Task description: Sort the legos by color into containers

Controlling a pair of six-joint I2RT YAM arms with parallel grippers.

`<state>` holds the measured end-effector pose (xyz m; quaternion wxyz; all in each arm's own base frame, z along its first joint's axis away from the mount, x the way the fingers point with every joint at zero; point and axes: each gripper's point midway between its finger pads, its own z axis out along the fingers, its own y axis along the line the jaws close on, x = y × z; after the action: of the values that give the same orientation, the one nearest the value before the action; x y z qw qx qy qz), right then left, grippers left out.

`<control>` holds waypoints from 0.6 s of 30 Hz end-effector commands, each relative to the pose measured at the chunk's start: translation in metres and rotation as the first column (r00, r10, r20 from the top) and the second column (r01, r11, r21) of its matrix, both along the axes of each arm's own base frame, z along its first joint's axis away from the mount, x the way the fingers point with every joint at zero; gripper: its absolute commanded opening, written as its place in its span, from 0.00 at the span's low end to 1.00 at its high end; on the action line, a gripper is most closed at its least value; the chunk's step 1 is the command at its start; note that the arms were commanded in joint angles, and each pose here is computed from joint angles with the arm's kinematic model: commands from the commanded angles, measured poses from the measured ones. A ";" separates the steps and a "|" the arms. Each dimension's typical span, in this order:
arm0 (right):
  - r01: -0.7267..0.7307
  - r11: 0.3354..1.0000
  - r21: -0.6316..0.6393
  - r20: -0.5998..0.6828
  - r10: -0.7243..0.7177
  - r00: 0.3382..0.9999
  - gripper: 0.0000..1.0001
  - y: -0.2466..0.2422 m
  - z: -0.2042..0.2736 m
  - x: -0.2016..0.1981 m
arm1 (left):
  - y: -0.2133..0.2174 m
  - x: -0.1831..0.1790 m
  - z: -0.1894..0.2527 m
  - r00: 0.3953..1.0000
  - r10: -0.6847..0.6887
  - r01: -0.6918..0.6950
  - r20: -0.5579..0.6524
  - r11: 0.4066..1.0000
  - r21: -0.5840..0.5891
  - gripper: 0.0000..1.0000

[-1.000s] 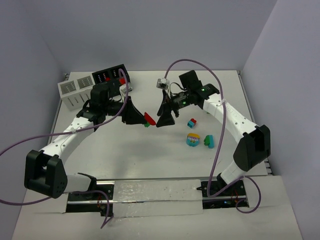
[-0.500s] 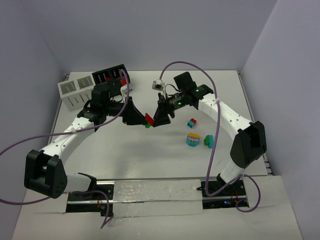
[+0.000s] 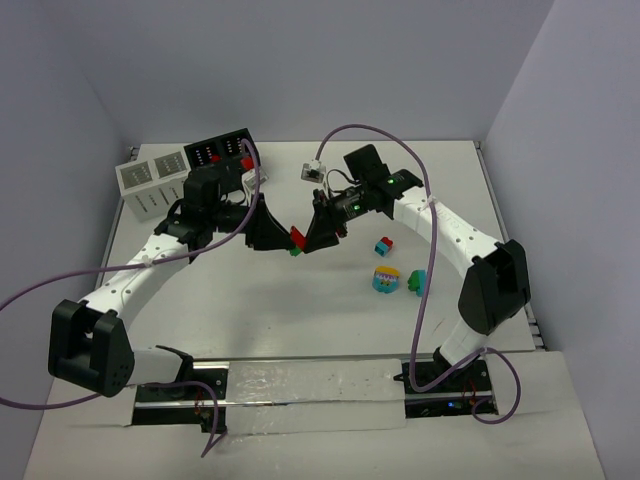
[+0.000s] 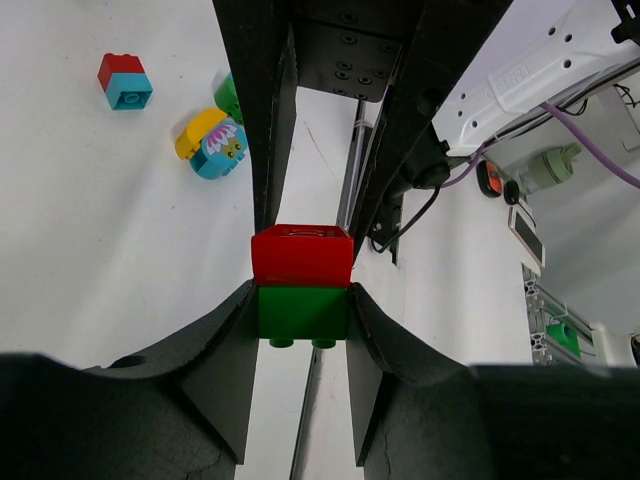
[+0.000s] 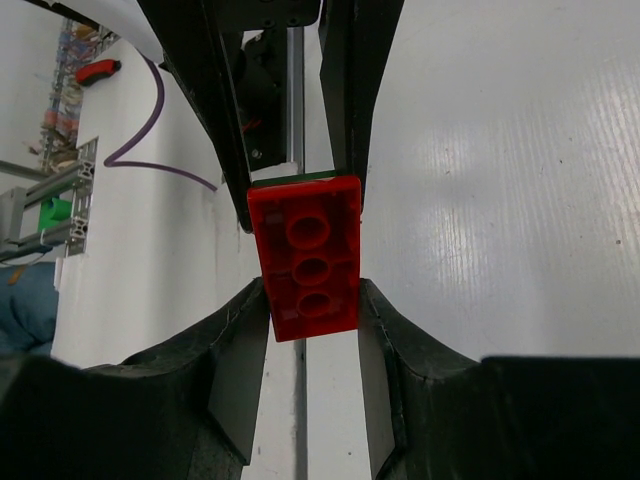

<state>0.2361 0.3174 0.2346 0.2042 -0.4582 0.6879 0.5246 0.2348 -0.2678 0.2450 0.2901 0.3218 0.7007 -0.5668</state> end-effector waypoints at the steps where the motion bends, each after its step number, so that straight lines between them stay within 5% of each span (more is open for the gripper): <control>1: -0.028 0.997 0.067 0.049 0.025 0.998 0.00 0.008 0.025 0.001 | -0.002 -0.003 0.013 0.999 -0.019 0.019 0.050 1.000 -0.007 0.41; 5: -0.027 0.997 0.067 0.045 0.024 0.999 0.00 0.007 0.024 0.000 | -0.002 -0.004 0.014 0.999 -0.021 0.021 0.045 1.000 -0.010 0.52; 12: -0.023 0.998 0.061 0.044 0.020 0.999 0.00 0.007 0.021 0.001 | -0.002 -0.003 0.013 0.999 -0.012 0.012 0.048 1.000 -0.004 0.51; 18: -0.017 0.998 0.062 0.047 0.015 0.999 0.00 0.006 0.023 0.001 | 0.000 -0.003 0.007 0.999 -0.003 0.003 0.043 1.000 0.011 0.14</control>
<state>0.2360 0.3183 0.2362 0.2036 -0.4556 0.6872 0.5279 0.2317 -0.2678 0.2401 0.2812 0.3205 0.7075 -0.5636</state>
